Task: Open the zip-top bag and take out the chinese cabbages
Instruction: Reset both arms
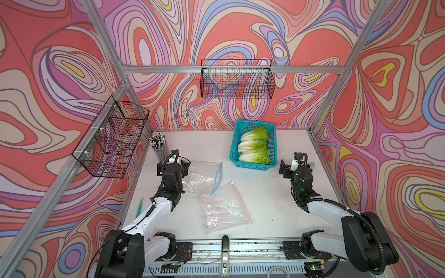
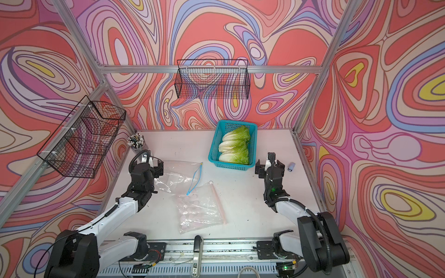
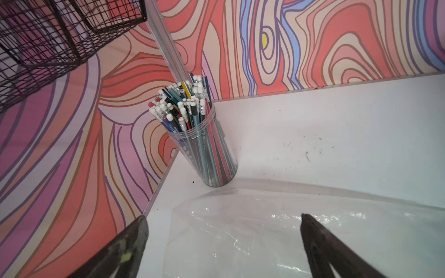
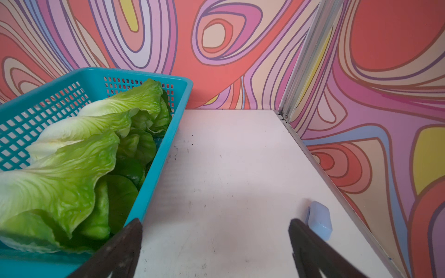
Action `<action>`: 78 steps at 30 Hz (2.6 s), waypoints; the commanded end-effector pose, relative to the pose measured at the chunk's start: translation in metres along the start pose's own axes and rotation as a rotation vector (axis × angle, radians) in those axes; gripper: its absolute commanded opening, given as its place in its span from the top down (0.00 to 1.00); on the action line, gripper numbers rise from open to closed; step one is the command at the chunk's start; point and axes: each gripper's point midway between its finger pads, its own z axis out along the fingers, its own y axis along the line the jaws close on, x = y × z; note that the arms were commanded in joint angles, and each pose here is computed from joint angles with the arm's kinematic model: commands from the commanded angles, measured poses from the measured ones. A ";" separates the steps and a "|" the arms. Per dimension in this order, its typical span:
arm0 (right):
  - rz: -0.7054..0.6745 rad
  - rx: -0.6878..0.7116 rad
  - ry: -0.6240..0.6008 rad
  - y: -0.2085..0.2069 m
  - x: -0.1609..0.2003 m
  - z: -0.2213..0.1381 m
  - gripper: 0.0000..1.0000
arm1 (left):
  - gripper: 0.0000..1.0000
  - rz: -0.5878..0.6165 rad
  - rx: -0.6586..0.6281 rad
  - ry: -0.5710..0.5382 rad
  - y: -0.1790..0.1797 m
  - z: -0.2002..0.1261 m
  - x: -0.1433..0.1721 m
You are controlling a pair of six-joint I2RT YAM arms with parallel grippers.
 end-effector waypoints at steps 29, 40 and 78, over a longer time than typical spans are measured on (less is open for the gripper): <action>0.042 0.015 -0.192 0.001 0.033 0.006 0.02 | 0.00 -0.129 0.203 -0.079 -0.038 0.022 0.058; 0.035 0.007 -0.116 0.004 0.038 0.026 0.02 | 0.00 -0.184 0.221 -0.041 -0.034 0.037 0.071; 0.080 -0.037 -0.027 -0.002 0.046 0.049 0.02 | 0.00 -0.183 0.227 0.061 -0.036 0.054 0.076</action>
